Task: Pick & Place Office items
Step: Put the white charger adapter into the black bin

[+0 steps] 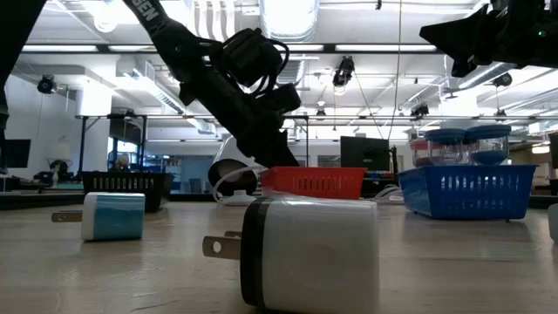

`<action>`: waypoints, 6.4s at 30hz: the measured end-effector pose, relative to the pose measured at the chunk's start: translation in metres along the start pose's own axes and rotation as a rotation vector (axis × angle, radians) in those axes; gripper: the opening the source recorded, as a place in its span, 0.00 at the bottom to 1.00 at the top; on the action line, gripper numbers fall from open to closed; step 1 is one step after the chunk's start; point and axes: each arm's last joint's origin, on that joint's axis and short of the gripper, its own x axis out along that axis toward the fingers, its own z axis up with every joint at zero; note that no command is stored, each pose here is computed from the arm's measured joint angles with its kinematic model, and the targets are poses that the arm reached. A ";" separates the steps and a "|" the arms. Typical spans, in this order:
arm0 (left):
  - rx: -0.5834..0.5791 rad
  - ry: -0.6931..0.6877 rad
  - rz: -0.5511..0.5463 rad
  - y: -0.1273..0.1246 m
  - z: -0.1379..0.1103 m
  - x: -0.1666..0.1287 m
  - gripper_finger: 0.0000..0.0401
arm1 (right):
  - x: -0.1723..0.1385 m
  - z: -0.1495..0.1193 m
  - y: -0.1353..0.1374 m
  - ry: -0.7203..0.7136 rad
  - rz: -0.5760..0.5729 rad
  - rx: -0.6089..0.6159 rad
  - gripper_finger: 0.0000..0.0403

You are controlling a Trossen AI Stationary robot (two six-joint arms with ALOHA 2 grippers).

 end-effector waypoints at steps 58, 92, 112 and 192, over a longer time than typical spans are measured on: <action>0.082 -0.696 0.093 -0.027 -0.109 -0.250 0.01 | 0.003 -0.004 0.001 0.029 0.004 -0.009 0.02; 0.090 -0.795 0.100 -0.034 -0.164 -0.222 0.00 | 0.003 -0.004 0.001 0.030 0.004 -0.009 0.02; 0.084 -0.818 0.100 -0.034 -0.165 -0.221 0.00 | 0.019 0.008 0.012 0.087 0.193 0.007 0.02; 0.010 -0.769 0.063 -0.034 -0.167 -0.216 0.00 | 0.210 -0.103 0.279 1.001 1.176 -0.337 0.69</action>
